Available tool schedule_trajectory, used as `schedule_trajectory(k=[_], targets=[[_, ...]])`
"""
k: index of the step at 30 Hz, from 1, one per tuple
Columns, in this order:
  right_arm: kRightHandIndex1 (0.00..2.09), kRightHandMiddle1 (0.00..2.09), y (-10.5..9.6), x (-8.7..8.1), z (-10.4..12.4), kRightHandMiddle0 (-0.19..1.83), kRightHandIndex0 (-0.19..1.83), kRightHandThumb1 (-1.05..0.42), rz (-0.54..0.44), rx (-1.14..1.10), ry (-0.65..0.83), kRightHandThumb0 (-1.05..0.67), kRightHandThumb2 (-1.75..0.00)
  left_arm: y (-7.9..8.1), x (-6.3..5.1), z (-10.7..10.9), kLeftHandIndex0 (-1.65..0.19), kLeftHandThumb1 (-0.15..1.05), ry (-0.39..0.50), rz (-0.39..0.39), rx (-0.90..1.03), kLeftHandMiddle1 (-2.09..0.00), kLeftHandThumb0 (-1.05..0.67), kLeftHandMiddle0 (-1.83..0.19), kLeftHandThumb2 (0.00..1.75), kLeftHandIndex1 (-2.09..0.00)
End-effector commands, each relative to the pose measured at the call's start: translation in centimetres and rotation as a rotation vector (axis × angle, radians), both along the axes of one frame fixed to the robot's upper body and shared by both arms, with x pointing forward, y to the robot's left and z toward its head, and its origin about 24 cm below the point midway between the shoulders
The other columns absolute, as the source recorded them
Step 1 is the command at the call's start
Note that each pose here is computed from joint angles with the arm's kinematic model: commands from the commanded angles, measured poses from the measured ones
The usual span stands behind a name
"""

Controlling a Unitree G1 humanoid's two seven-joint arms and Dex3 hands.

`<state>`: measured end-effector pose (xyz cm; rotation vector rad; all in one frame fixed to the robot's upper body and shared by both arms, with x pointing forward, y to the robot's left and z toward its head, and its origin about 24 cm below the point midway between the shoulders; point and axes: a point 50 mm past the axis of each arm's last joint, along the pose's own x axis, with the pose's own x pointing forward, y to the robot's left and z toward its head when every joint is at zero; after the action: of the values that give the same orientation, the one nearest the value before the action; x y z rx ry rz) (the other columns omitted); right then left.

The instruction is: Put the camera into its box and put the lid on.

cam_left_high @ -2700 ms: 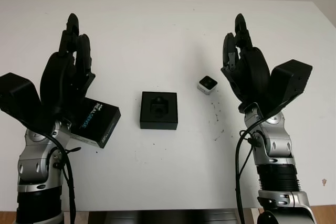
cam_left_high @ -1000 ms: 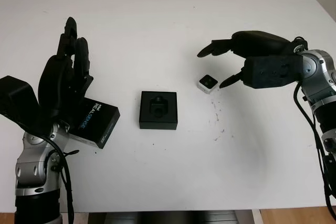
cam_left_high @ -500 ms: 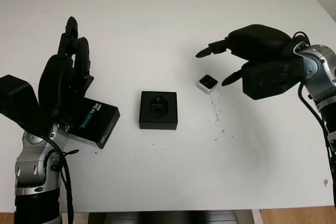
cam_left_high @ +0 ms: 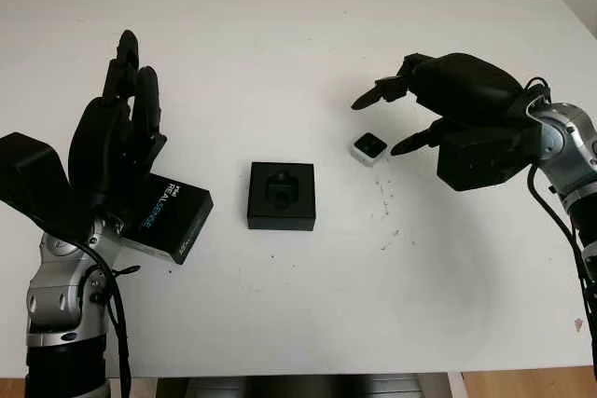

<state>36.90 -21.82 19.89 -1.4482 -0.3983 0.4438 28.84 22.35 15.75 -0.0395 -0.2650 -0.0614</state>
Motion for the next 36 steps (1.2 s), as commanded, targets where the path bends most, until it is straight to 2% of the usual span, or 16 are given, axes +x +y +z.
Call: schedule_trajectory(k=[1, 6, 14, 17, 21, 25, 35, 36], targets=[[1.45, 0.3, 0.1, 0.0, -0.6, 0.55, 0.04, -0.76, 0.001, -0.005, 0.013, -0.34, -0.05, 0.2, 0.0, 0.5, 0.19, 1.05, -0.022, 0.004, 0.007, 0.0, -0.71, 0.19, 0.65, 0.0], [1.42, 0.26, 0.1, 0.1, -1.0, 0.56, 0.03, -0.75, -0.005, 0.006, 0.016, -0.37, -0.05, 0.2, 0.0, 0.5, 0.19, 1.05, -0.019, 0.008, 0.001, 0.0, -0.71, 0.19, 0.65, 0.0], [1.52, 0.23, 0.4, 0.2, -1.7, 0.53, -0.08, -0.75, -0.021, 0.015, 0.047, -0.41, -0.05, 0.1, 0.0, 0.4, 0.19, 1.05, -0.015, 0.005, 0.003, 0.0, -0.72, 0.19, 0.65, 0.0], [1.72, 0.2, 0.4, 0.3, -2.0, 0.54, -0.17, -0.75, -0.02, 0.041, 0.06, -0.39, -0.06, 0.1, 0.1, 0.4, 0.19, 1.05, -0.018, 0.005, 0.004, 0.0, -0.71, 0.19, 0.65, 0.0], [1.92, 0.2, 0.4, 0.2, -2.3, 0.58, -0.19, -0.75, -0.003, 0.068, 0.049, -0.38, -0.05, 0.2, 0.1, 0.4, 0.19, 1.05, -0.02, 0.007, 0.009, 0.0, -0.71, 0.19, 0.66, 0.0], [1.91, 0.19, 0.4, 0.3, -2.4, 0.6, -0.19, -0.77, -0.005, 0.073, 0.049, -0.39, -0.06, 0.2, 0.0, 0.3, 0.19, 1.05, -0.02, 0.008, 0.007, 0.0, -0.71, 0.19, 0.65, 0.0], [1.98, 0.28, 0.4, 0.4, -2.9, 0.66, -0.19, -0.78, -0.015, 0.085, 0.049, -0.4, -0.06, 0.2, -0.1, 0.3, 0.19, 1.05, -0.018, 0.011, 0.004, 0.0, -0.7, 0.19, 0.66, 0.0], [1.99, 0.38, 0.4, 0.4, -3.0, 0.62, -0.19, -0.79, -0.018, 0.082, 0.051, -0.41, -0.06, 0.2, -0.1, 0.3, 0.19, 1.05, -0.019, 0.011, 0.004, 0.0, -0.7, 0.19, 0.66, 0.0]])
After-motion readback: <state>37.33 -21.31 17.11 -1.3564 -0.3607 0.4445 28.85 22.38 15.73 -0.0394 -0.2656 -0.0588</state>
